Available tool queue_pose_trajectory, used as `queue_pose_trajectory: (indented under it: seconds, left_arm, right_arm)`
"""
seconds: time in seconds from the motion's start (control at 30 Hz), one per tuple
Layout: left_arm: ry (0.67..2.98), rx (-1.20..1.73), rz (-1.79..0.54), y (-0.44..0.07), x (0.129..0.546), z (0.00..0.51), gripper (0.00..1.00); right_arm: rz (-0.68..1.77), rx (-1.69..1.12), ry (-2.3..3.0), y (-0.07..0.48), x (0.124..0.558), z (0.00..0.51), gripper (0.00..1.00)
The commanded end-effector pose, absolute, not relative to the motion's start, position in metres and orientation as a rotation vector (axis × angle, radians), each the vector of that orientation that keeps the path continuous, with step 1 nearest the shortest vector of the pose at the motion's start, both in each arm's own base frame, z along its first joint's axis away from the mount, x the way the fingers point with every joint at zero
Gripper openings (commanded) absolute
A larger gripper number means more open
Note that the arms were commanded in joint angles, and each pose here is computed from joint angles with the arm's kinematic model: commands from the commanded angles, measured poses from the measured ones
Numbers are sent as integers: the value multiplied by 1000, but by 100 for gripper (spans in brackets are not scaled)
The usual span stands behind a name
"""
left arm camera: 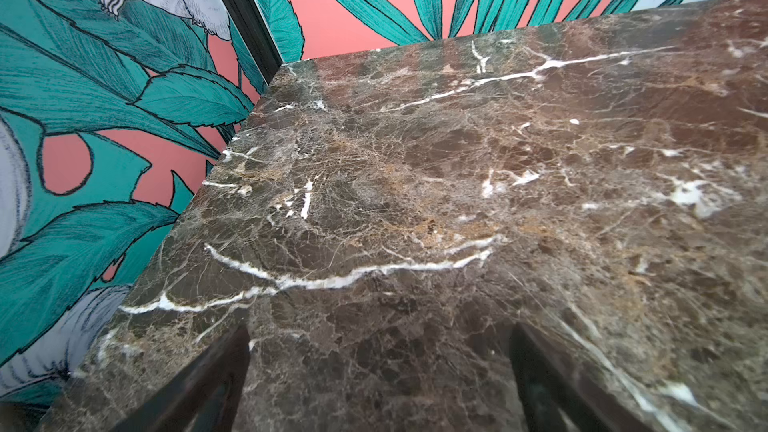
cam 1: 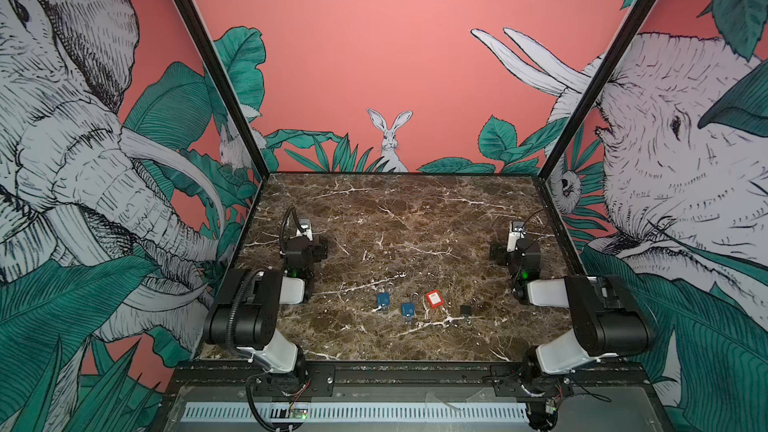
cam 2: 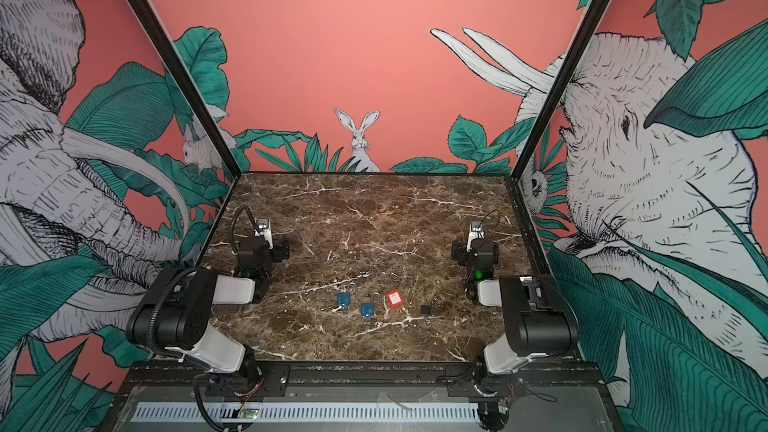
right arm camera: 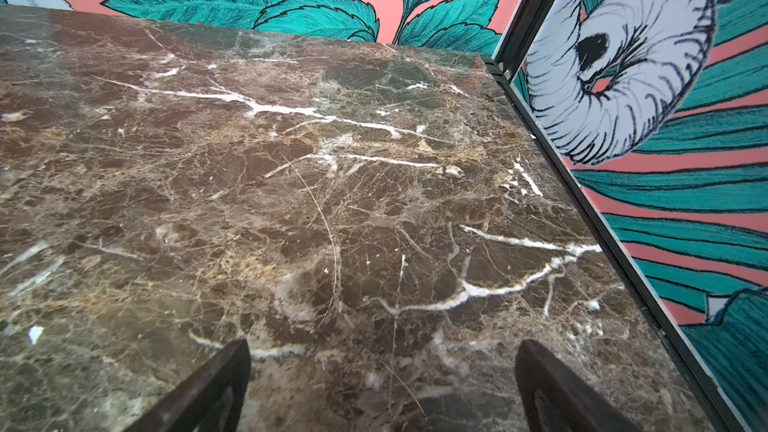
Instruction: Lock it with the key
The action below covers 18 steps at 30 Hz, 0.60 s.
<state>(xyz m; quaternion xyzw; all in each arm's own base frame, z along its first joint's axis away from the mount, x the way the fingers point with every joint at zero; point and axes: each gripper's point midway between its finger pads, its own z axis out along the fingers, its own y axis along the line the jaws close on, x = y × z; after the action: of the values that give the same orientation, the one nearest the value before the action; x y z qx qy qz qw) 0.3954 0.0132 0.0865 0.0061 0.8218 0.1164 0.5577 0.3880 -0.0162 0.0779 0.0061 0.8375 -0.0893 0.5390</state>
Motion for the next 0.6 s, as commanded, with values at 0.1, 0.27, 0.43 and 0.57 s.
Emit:
queue_pose_trajectory:
  seconds: [0.1, 0.27, 0.43, 0.57]
  left_arm:
    - [1901, 8, 259, 11, 397, 99, 98]
    - [1902, 9, 258, 11, 397, 98, 98]
    - [1902, 8, 259, 11, 397, 98, 98]
    - [1901, 7, 257, 11, 397, 99, 98]
  right_arm:
    - [-213, 12, 1945, -16, 395, 93, 98]
    - [-212, 12, 1945, -16, 395, 93, 98]
    - [-208, 10, 1947, -16, 395, 92, 98]
    - [-210, 9, 1947, -16, 395, 93, 98]
